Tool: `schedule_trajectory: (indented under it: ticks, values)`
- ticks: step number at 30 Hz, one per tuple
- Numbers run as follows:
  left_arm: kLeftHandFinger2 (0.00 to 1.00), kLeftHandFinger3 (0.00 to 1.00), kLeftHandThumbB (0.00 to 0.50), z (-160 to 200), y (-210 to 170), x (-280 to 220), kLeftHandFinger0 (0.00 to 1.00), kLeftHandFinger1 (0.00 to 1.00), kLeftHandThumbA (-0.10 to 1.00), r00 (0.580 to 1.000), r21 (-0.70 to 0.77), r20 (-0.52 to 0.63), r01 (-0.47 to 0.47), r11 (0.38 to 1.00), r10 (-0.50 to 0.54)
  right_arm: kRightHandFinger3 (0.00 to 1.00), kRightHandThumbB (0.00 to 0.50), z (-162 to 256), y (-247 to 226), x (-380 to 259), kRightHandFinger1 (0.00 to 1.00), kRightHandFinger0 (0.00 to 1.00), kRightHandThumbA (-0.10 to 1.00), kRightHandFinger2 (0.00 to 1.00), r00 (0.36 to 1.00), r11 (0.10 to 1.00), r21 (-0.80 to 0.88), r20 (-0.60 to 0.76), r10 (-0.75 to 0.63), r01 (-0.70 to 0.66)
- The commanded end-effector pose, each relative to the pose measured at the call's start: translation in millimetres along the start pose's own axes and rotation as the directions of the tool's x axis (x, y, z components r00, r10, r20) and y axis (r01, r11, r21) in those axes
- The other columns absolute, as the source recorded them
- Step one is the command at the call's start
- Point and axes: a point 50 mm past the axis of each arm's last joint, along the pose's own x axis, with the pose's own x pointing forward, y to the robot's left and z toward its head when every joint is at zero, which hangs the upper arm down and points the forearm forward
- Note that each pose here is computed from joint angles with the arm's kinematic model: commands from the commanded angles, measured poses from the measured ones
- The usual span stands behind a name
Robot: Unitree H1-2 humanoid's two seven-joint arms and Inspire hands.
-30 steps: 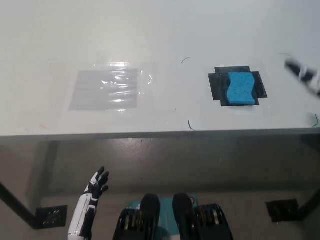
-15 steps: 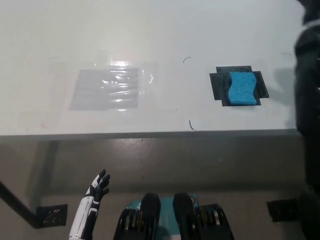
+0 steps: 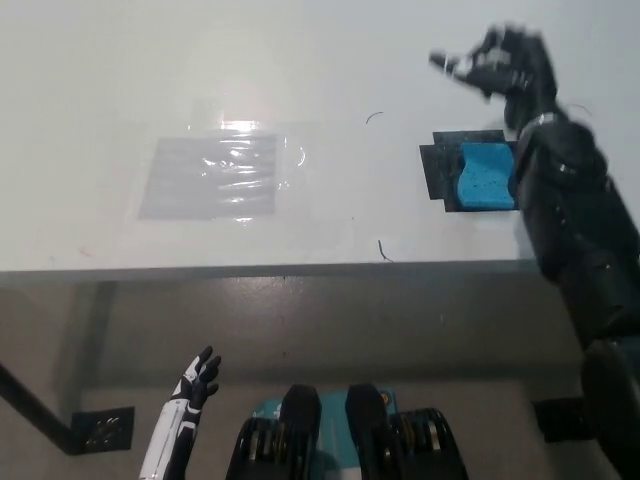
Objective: A soft sponge is kept on the balc marked spot on the table infront of the robot and it uses its right hand fist to press down on it and drrags it across the table in a back and forth manner twice to clean it
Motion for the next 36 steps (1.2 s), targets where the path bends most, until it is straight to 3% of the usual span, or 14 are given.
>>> schedule_trajectory:
  ticks: [1, 2, 3, 4, 13, 17, 20, 23, 24, 25, 26, 30, 33, 36]
  values:
    - [1.0, 1.0, 0.043, 15.2, -2.6, -1.9, 1.0, 1.0, 1.0, 0.992, 0.011, 0.129, 0.0, 1.0, -0.001, 0.35, 0.147, -1.6, 5.1, 4.4, 0.01, 0.0, 1.0, 0.35, 0.997, 0.996, 0.026, -0.005, -0.081, 0.081]
    - [1.0, 1.0, 0.025, 14.9, -2.6, -3.2, 1.0, 1.0, 1.0, 0.992, 0.013, 0.127, 0.002, 1.0, -0.004, 0.41, 0.205, -11.5, 1.0, 2.2, 0.03, 0.0, 1.0, 0.4, 0.995, 0.995, 0.014, -0.034, -0.098, 0.098]
    - [1.0, 1.0, 0.015, 14.8, -2.7, -3.9, 1.0, 1.0, 1.0, 0.992, 0.014, 0.127, 0.003, 1.0, -0.005, 0.38, 0.104, -15.8, -0.7, 1.2, 0.01, 0.0, 1.0, 0.35, 0.993, 0.994, 0.009, -0.046, -0.105, 0.106]
    - [1.0, 1.0, 0.021, 14.3, -2.4, -4.6, 1.0, 1.0, 1.0, 0.992, 0.034, 0.125, 0.003, 0.999, -0.007, 0.44, 0.165, -37.2, -10.3, -4.8, 0.05, 0.0, 1.0, 0.39, 0.989, 0.993, 0.004, -0.094, -0.116, 0.117]
    - [1.0, 1.0, 0.04, 16.0, -3.7, -1.2, 1.0, 1.0, 1.0, 0.991, 0.039, 0.13, 0.018, 0.999, -0.023, 0.45, 0.151, -91.7, -28.0, -25.4, 0.0, 0.0, 1.0, 0.3, 0.97, 0.987, 0.06, -0.203, -0.137, 0.152]
    - [1.0, 1.0, 0.041, 14.3, -3.1, -1.0, 1.0, 1.0, 1.0, 0.991, 0.04, 0.132, 0.014, 0.999, -0.019, 0.3, 0.165, -116.6, -26.9, -37.2, 0.0, 0.0, 1.0, 0.18, 0.96, 0.987, 0.066, -0.25, -0.127, 0.148]
    - [1.0, 1.0, 0.03, 15.0, -1.9, -0.8, 1.0, 1.0, 1.0, 0.991, 0.041, 0.13, 0.015, 0.999, -0.02, 0.35, 0.147, -124.0, -22.4, -41.0, 0.0, 0.0, 1.0, 0.22, 0.954, 0.988, 0.039, -0.269, -0.132, 0.147]
    - [1.0, 1.0, 0.058, 15.2, -1.2, 0.4, 1.0, 1.0, 1.0, 0.992, 0.044, 0.127, 0.015, 0.999, -0.02, 0.34, 0.142, -115.9, -12.2, -37.1, 0.0, 0.0, 1.0, 0.22, 0.961, 0.99, 0.068, -0.257, -0.104, 0.125]
    - [1.0, 1.0, 0.057, 15.3, -1.3, 0.6, 1.0, 1.0, 1.0, 0.992, 0.044, 0.127, 0.015, 0.999, -0.021, 0.34, 0.206, -114.8, -11.0, -36.6, 0.0, 0.0, 1.0, 0.22, 0.961, 0.99, 0.075, -0.257, -0.1, 0.123]
    - [1.0, 1.0, 0.056, 15.2, -1.9, 0.9, 1.0, 1.0, 1.0, 0.991, 0.042, 0.13, 0.016, 0.999, -0.022, 0.29, 0.171, -108.0, -2.3, -33.8, 0.0, 0.0, 1.0, 0.17, 0.97, 0.993, 0.081, -0.233, -0.066, 0.086]
    - [1.0, 1.0, 0.056, 15.3, -2.4, 1.6, 1.0, 1.0, 1.0, 0.991, 0.043, 0.131, 0.014, 0.999, -0.02, 0.29, 0.184, -101.4, 6.5, -31.5, 0.0, 0.0, 1.0, 0.17, 0.979, 0.995, 0.09, -0.203, -0.027, 0.047]
    - [1.0, 1.0, 0.054, 14.7, -2.9, 2.0, 1.0, 1.0, 1.0, 0.991, 0.038, 0.132, 0.015, 0.999, -0.02, 0.04, 0.215, -84.5, 40.9, -28.1, 0.0, 0.0, 1.0, 0.02, 0.987, 0.991, 0.119, -0.138, 0.08, -0.064]
    - [1.0, 1.0, 0.049, 14.4, -2.5, 1.6, 1.0, 1.0, 1.0, 0.991, 0.029, 0.129, 0.019, 0.999, -0.022, 0.0, 0.215, -78.0, 65.4, -29.9, 0.0, 0.0, 1.0, 0.0, 0.984, 0.985, 0.109, -0.101, 0.146, -0.135]
    - [1.0, 1.0, 0.047, 14.0, -2.0, 2.1, 1.0, 1.0, 1.0, 0.99, 0.032, 0.14, 0.017, 0.999, -0.021, 0.0, 0.166, -73.2, 95.1, -34.9, 0.0, 0.0, 1.0, 0.0, 0.976, 0.975, 0.102, -0.071, 0.206, -0.199]
